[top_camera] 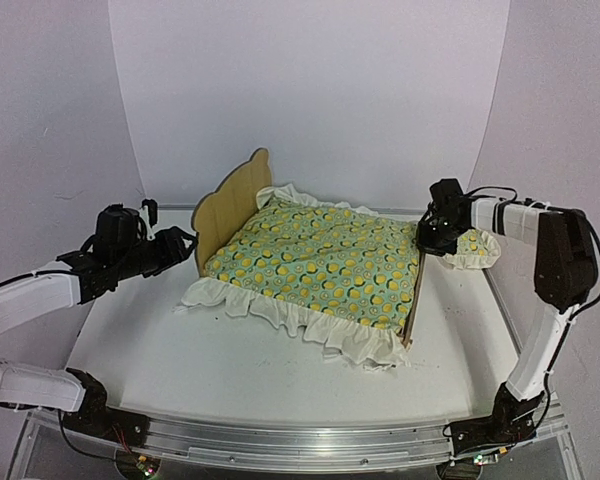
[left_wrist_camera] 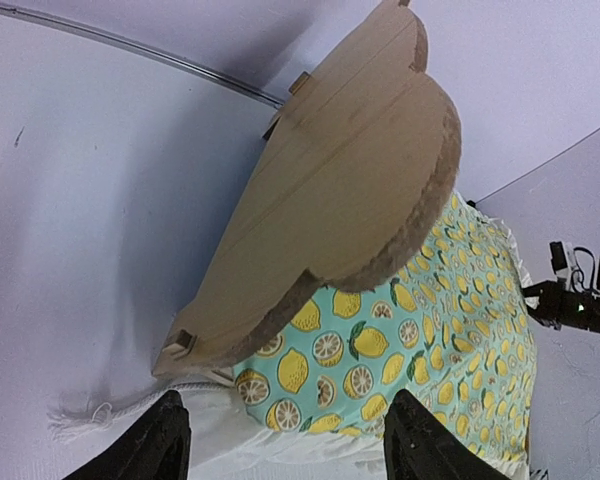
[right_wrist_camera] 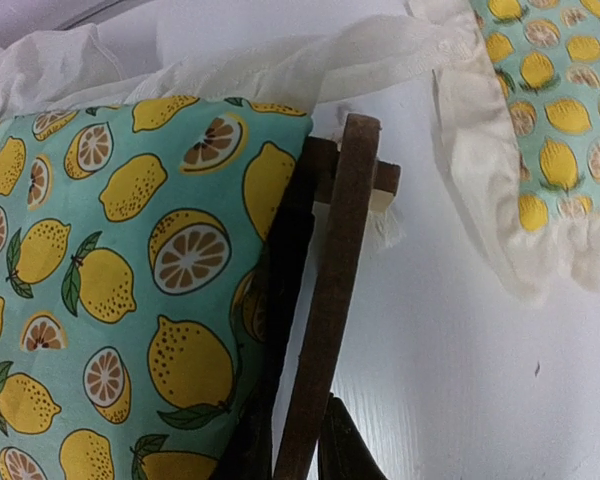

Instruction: Set up the pet bed

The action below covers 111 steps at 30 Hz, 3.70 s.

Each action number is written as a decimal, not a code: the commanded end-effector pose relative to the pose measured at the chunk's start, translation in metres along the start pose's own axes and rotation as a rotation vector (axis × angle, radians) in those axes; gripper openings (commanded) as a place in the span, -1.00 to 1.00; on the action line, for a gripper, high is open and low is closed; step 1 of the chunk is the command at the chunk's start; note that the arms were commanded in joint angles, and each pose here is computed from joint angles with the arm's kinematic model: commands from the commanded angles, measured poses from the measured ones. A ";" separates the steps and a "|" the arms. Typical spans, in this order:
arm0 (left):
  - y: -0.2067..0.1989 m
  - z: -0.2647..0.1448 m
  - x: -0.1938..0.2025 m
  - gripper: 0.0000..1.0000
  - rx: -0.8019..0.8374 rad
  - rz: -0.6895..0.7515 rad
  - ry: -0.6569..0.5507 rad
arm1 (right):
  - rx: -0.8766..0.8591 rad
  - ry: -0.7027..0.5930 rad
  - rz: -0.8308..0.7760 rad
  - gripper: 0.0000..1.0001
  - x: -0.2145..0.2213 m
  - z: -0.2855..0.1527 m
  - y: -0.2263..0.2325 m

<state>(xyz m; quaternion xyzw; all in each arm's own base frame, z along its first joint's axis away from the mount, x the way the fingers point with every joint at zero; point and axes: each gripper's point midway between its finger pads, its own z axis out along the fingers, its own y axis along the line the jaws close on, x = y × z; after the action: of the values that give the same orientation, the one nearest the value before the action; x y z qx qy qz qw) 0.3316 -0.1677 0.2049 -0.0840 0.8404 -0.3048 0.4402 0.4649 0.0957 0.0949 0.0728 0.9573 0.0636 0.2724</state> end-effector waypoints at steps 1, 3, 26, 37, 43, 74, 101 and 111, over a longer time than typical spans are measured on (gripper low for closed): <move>-0.013 0.003 -0.027 0.33 0.005 0.032 -0.060 | -0.104 0.039 -0.037 -0.72 0.057 -0.054 0.041; -0.013 0.009 -0.031 0.34 -0.009 0.054 -0.059 | -0.152 0.063 -0.020 -0.72 0.094 -0.073 0.061; 0.014 0.063 -0.101 0.42 -0.154 0.296 -0.011 | -0.061 -0.208 -0.129 0.97 -0.038 -0.139 0.012; -0.028 -0.009 -0.089 0.45 0.014 0.233 0.003 | 0.448 -0.083 -0.111 0.97 -0.126 0.020 -0.137; -0.047 -0.048 -0.074 0.47 0.118 0.211 0.021 | 0.580 -0.090 -0.155 0.97 -0.151 0.053 -0.191; -0.163 -0.071 -0.088 0.31 0.409 0.288 -0.065 | -0.592 -0.911 -2.009 -0.99 -0.020 -0.191 0.280; -0.125 -0.087 -0.060 0.30 0.332 0.195 -0.048 | -0.484 -0.954 -1.660 0.96 -0.042 -0.166 0.388; -0.041 -0.108 -0.131 0.51 -0.052 0.156 -0.316 | 0.222 -0.634 -0.360 0.96 -0.114 -0.227 0.025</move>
<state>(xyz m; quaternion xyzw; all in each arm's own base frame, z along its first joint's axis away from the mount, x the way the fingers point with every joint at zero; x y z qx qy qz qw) 0.3003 -0.1747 0.3396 0.0135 0.7971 -0.3209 0.5114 0.4309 0.2776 0.3365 -0.4625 0.6846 -0.0788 0.5578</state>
